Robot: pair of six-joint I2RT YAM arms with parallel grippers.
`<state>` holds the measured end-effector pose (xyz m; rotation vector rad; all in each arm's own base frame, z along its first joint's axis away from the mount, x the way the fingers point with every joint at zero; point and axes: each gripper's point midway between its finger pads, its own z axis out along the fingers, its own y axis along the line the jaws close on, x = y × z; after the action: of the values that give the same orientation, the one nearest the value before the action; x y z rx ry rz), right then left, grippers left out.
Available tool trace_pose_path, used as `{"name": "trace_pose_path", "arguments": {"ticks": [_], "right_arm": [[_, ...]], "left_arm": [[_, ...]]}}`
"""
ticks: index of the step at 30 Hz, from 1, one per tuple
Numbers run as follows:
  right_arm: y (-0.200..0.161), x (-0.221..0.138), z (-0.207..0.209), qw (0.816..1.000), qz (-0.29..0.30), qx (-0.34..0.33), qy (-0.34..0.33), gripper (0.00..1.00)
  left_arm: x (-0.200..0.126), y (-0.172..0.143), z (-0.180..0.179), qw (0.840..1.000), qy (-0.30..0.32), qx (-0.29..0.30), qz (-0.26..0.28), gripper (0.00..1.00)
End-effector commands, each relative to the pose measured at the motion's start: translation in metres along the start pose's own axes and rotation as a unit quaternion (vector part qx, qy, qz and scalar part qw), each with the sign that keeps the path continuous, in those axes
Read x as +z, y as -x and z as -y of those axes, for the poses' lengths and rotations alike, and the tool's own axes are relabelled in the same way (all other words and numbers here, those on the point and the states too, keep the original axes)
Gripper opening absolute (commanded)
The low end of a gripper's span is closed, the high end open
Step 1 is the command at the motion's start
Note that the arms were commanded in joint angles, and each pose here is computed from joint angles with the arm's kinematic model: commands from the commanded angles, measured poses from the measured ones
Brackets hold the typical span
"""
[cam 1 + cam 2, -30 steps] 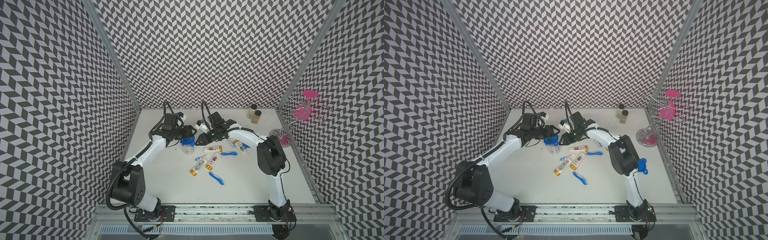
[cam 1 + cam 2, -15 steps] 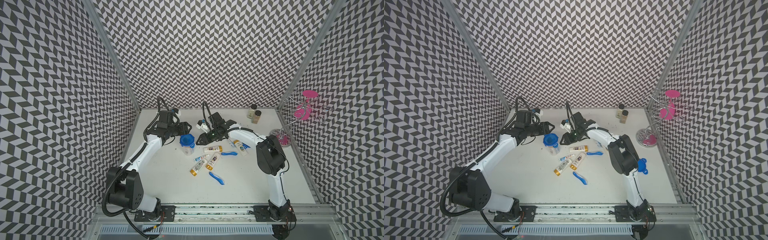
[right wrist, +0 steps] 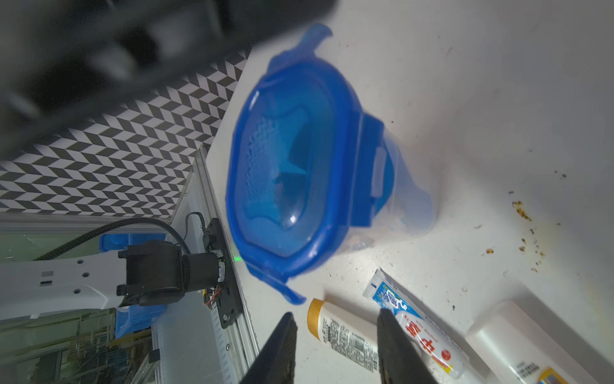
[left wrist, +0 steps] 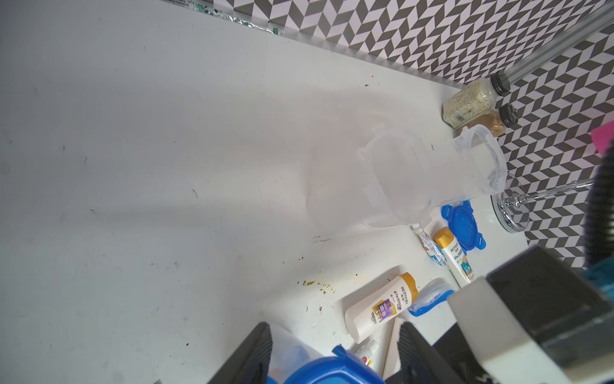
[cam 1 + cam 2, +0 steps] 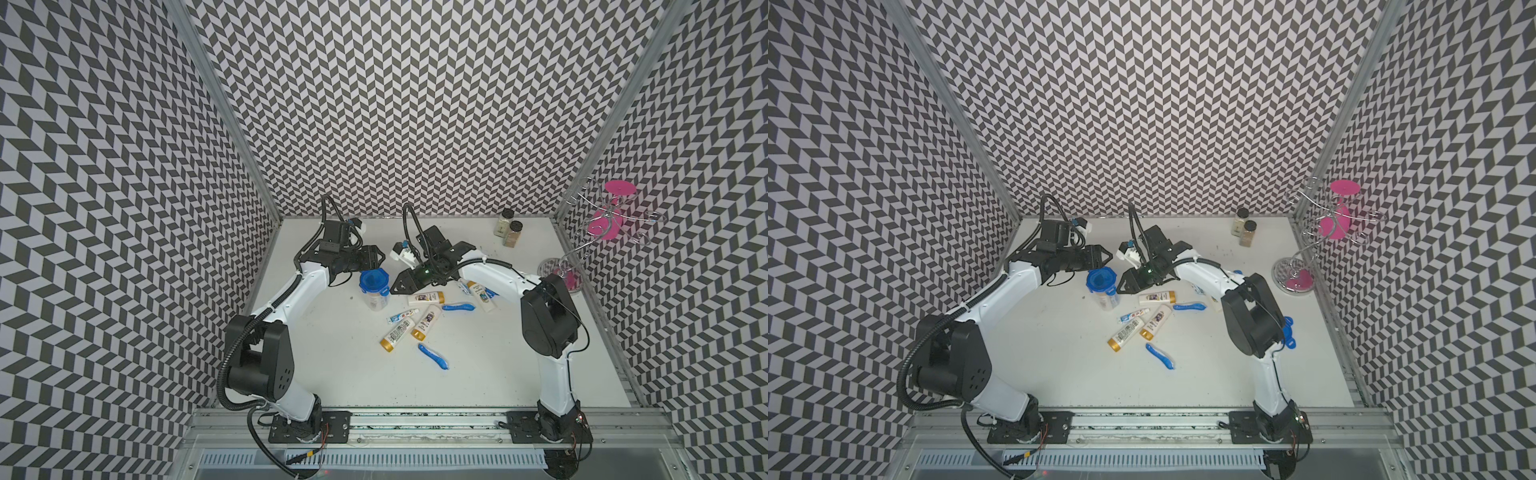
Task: Pack away toiletry kits
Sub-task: Close the fastener on the container.
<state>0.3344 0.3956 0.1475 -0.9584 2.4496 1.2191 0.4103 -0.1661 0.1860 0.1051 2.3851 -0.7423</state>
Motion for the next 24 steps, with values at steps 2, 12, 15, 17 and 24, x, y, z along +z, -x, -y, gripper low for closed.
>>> {"name": "trace_pose_path", "arguments": {"ticks": [2,12,15,17,24], "right_arm": [[0.012,0.009,-0.004,1.000,0.009,-0.015,0.018,0.40],[0.011,0.021,0.006,1.000,0.002,-0.015,0.014,0.40],[0.016,0.022,0.007,1.000,0.005,-0.015,0.013,0.39],[0.019,0.022,0.006,1.000,0.009,-0.016,0.016,0.39],[0.027,0.022,0.009,1.000,0.020,-0.012,0.018,0.39]], "left_arm": [[0.001,-0.008,0.001,1.000,-0.015,-0.012,-0.006,0.64],[0.003,-0.029,0.004,0.998,-0.042,-0.040,-0.018,0.63],[0.004,-0.034,0.005,0.997,-0.051,-0.059,-0.020,0.62],[0.003,-0.039,0.007,0.996,-0.057,-0.069,-0.022,0.62],[-0.001,-0.051,0.015,0.992,-0.081,-0.097,-0.019,0.61]]}}
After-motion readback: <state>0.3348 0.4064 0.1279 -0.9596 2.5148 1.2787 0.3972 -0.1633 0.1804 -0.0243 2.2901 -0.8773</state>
